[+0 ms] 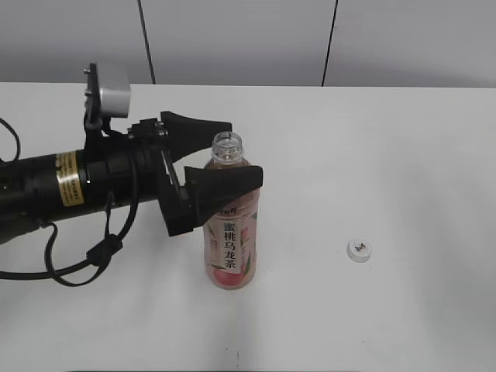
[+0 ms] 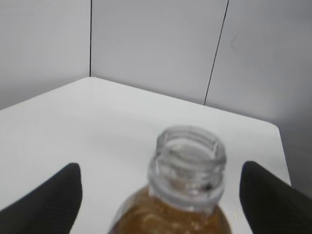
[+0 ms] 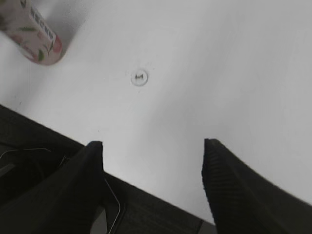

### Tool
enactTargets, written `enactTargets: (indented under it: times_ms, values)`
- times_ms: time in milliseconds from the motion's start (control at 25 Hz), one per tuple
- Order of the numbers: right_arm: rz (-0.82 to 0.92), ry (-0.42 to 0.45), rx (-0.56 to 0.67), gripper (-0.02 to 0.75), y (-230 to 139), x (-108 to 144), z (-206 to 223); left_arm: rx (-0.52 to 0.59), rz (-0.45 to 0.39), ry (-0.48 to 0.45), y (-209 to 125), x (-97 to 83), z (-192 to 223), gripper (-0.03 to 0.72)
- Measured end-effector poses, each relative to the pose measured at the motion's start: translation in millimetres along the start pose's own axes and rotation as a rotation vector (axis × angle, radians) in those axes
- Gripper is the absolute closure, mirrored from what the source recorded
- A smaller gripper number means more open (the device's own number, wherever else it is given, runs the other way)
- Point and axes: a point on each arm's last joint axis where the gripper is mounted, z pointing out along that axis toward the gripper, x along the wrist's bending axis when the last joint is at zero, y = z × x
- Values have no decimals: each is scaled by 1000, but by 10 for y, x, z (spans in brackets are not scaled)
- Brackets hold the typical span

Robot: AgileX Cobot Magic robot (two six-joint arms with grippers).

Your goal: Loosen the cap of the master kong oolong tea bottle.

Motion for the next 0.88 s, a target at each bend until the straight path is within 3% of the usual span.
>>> enactTargets:
  times_ms: [280, 440, 680, 880]
  values:
    - [40, -6, -42, 254, -766, 142, -61, -95, 28, -9, 435, -126, -98, 103]
    - [41, -16, -95, 254, -1078, 197, -80, -77, 44, 11, 641, -211, -179, 104]
    - [40, -25, -132, 255, -1405, 252, -4, -52, 51, 73, 986, -385, -368, 104]
    - [40, -26, -129, 255, -1551, 276, 83, -79, 109, 101, 1284, -608, -575, 104]
